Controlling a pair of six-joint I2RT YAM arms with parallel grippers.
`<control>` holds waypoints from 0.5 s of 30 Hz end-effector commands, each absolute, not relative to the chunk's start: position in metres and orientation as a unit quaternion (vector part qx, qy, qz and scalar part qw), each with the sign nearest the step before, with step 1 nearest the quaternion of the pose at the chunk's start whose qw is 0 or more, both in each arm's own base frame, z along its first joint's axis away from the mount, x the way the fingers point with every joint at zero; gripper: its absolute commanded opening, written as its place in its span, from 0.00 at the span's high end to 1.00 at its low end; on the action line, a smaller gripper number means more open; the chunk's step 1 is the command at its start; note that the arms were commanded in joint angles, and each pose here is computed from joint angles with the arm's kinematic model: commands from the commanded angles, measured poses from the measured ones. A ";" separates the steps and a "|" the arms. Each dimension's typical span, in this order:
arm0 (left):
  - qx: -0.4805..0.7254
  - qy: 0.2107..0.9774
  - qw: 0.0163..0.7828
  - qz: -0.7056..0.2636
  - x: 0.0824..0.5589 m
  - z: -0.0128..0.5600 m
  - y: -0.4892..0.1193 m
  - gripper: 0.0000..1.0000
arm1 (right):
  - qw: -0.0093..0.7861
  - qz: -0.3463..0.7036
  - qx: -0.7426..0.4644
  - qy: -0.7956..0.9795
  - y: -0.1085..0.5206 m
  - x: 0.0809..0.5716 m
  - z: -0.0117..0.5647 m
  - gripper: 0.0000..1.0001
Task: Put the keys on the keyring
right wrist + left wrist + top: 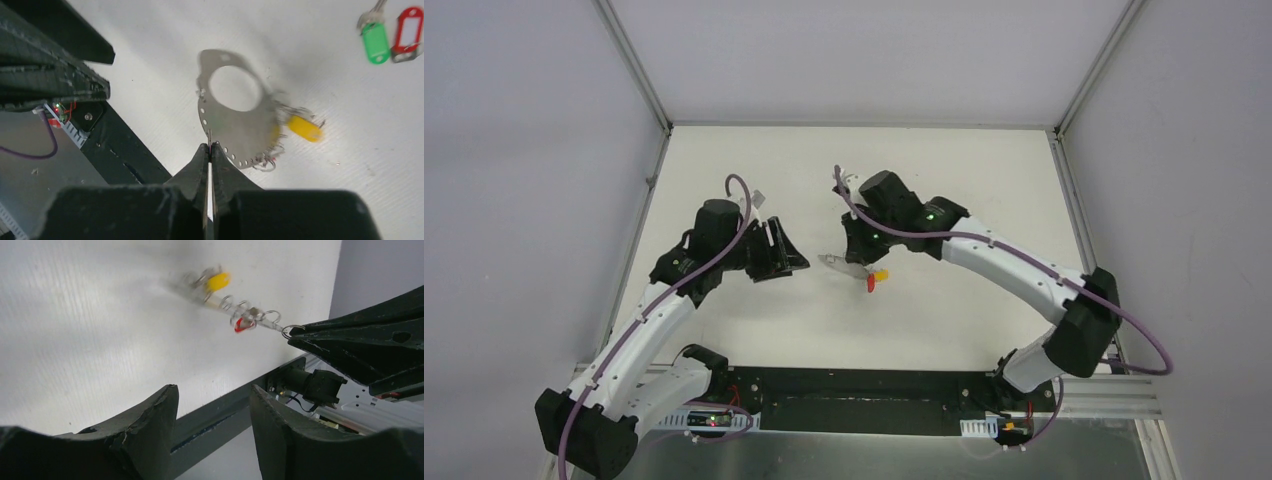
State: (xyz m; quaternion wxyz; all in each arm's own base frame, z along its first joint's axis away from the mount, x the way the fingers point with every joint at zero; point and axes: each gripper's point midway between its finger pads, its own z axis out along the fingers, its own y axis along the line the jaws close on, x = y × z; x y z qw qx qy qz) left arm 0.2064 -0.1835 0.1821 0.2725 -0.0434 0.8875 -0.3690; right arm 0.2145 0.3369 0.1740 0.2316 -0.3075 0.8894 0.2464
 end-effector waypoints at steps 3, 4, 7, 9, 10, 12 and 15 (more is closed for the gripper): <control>0.086 0.840 0.389 -0.368 0.225 0.256 -0.185 0.43 | 0.319 0.296 -0.438 0.787 0.320 0.204 0.233 1.00; 0.103 0.833 0.396 -0.372 0.226 0.265 -0.187 0.42 | 0.328 0.304 -0.455 0.770 0.319 0.199 0.241 1.00; 0.168 0.801 0.407 -0.405 0.221 0.287 -0.202 0.42 | 0.359 0.317 -0.498 0.723 0.310 0.185 0.262 1.00; 0.204 0.775 0.412 -0.434 0.217 0.298 -0.212 0.42 | 0.375 0.319 -0.517 0.701 0.306 0.180 0.269 1.00; 0.217 0.761 0.414 -0.451 0.216 0.303 -0.217 0.42 | 0.379 0.322 -0.530 0.687 0.304 0.176 0.271 1.00; 0.244 0.722 0.418 -0.495 0.210 0.315 -0.230 0.42 | 0.383 0.329 -0.547 0.668 0.302 0.169 0.272 1.00; 0.263 0.679 0.434 -0.531 0.203 0.321 -0.242 0.44 | 0.375 0.342 -0.562 0.653 0.301 0.159 0.271 1.00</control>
